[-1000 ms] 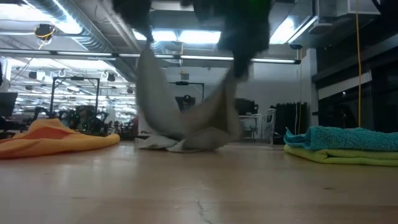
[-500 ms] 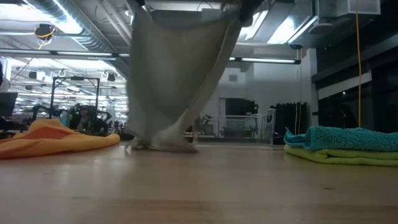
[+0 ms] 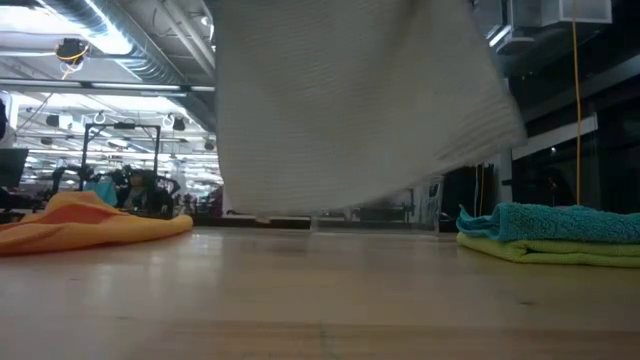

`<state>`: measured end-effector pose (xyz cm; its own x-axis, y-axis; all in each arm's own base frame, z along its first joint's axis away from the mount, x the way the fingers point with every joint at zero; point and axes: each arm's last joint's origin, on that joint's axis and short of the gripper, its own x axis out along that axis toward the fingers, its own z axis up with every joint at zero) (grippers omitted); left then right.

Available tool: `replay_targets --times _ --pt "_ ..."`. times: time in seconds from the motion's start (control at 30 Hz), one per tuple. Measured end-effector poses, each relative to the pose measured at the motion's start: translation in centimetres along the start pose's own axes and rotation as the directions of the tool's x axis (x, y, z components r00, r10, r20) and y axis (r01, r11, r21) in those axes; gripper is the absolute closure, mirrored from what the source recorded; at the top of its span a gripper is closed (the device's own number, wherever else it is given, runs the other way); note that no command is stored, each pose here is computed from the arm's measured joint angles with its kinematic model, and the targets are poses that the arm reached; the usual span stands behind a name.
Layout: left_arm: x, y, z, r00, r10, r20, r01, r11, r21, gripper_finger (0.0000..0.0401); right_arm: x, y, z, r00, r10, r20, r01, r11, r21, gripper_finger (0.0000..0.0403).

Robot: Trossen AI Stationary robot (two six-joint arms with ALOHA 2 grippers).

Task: Fold microfiber towels
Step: Fold the gray microfiber towel

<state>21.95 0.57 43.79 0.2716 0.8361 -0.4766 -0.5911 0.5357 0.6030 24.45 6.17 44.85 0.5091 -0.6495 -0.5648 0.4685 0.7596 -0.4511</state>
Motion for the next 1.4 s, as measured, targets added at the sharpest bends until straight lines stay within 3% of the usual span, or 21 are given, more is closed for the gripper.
replay_targets --times 0.23,0.37,0.7,0.87,1.07,1.23,1.4 --pt "-0.2 0.2 0.0 0.999 -0.044 -0.010 0.043 0.999 -0.009 0.0401 0.7 -0.2 0.1 0.997 0.054 -0.051 -0.052 0.998 0.028 0.0401" --pt "-0.2 0.2 -0.1 0.999 -0.047 -0.011 0.047 0.999 0.016 0.0401 1.7 0.7 0.0 0.996 0.035 -0.083 -0.040 0.997 -0.065 0.0401" --pt "0.5 2.2 -0.3 0.999 0.034 -0.021 -0.034 0.999 -0.009 0.0401 6.4 1.6 -2.0 0.967 -0.192 -0.167 0.159 0.968 -0.192 0.0400" --pt "0.4 2.6 -0.5 1.000 0.017 -0.025 -0.017 1.000 -0.025 0.0401 7.7 2.2 -2.7 0.958 -0.212 -0.191 0.171 0.963 -0.208 0.0400" --pt "0.3 2.1 -0.7 0.987 -0.142 -0.068 0.138 0.988 -0.066 0.0401 7.7 3.1 -2.7 0.973 -0.093 -0.211 0.061 0.986 -0.154 0.0400" --pt "0.8 0.4 -1.4 0.941 -0.299 -0.157 0.288 0.954 -0.086 0.0401 7.0 4.3 -2.7 0.968 0.071 -0.242 -0.098 0.990 -0.099 0.0400" --pt "0.7 -1.9 -2.5 0.891 -0.392 -0.227 0.389 0.919 -0.062 0.0401 5.9 5.7 -2.9 0.948 0.197 -0.251 -0.219 0.974 -0.063 0.0400"
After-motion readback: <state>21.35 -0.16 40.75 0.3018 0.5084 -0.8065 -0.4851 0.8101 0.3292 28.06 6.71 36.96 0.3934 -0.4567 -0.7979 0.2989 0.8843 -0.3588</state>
